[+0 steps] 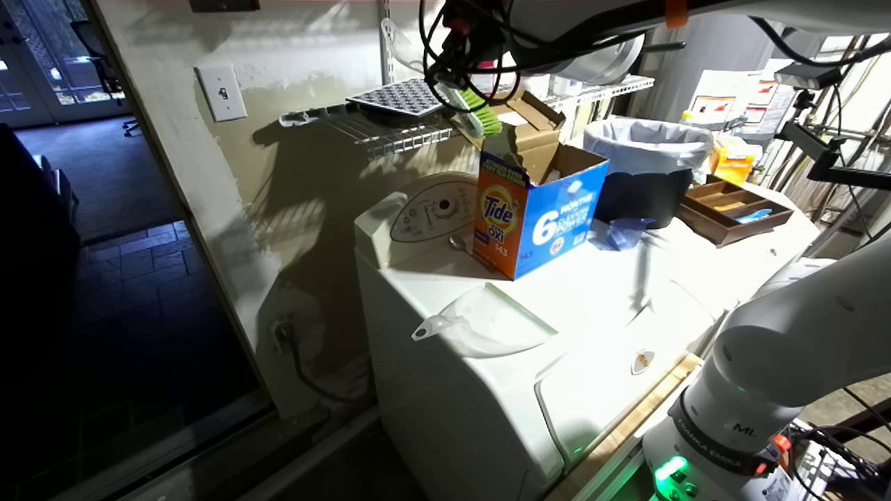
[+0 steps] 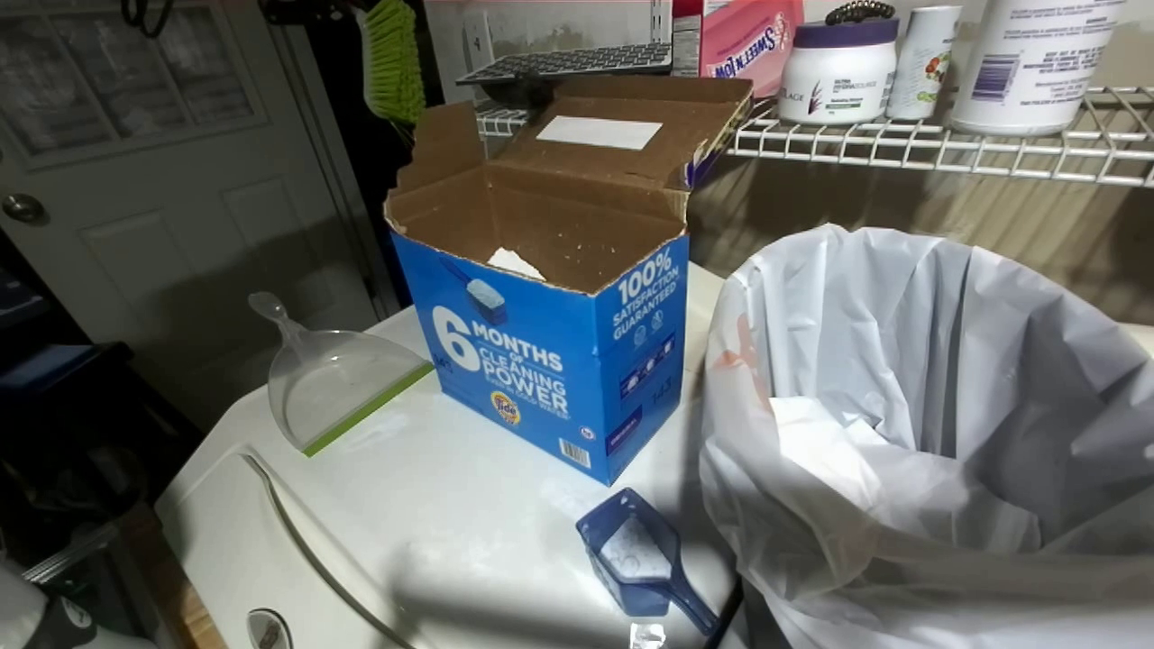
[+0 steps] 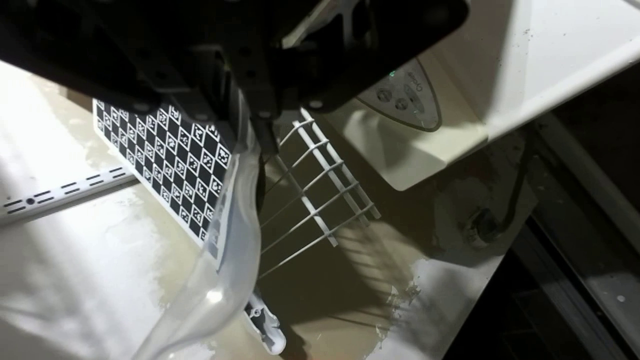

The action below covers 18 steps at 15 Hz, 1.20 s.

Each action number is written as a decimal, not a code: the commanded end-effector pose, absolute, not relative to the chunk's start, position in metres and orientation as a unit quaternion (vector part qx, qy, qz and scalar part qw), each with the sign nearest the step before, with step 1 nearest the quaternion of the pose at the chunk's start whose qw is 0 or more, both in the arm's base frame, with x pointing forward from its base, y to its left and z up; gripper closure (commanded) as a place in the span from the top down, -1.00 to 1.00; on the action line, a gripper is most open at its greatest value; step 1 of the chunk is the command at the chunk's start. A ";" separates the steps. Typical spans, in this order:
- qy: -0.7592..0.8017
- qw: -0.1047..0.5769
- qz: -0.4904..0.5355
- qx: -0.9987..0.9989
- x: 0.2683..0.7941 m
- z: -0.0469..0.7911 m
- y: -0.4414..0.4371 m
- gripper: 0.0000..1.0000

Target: Hang the small brush on the top rack

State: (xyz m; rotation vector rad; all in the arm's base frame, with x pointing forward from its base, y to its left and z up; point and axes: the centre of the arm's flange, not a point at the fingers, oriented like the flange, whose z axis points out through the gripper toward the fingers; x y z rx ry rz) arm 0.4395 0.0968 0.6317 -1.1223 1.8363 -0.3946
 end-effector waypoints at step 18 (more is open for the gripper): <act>0.679 0.568 -0.260 -0.386 0.462 0.683 0.118 -0.95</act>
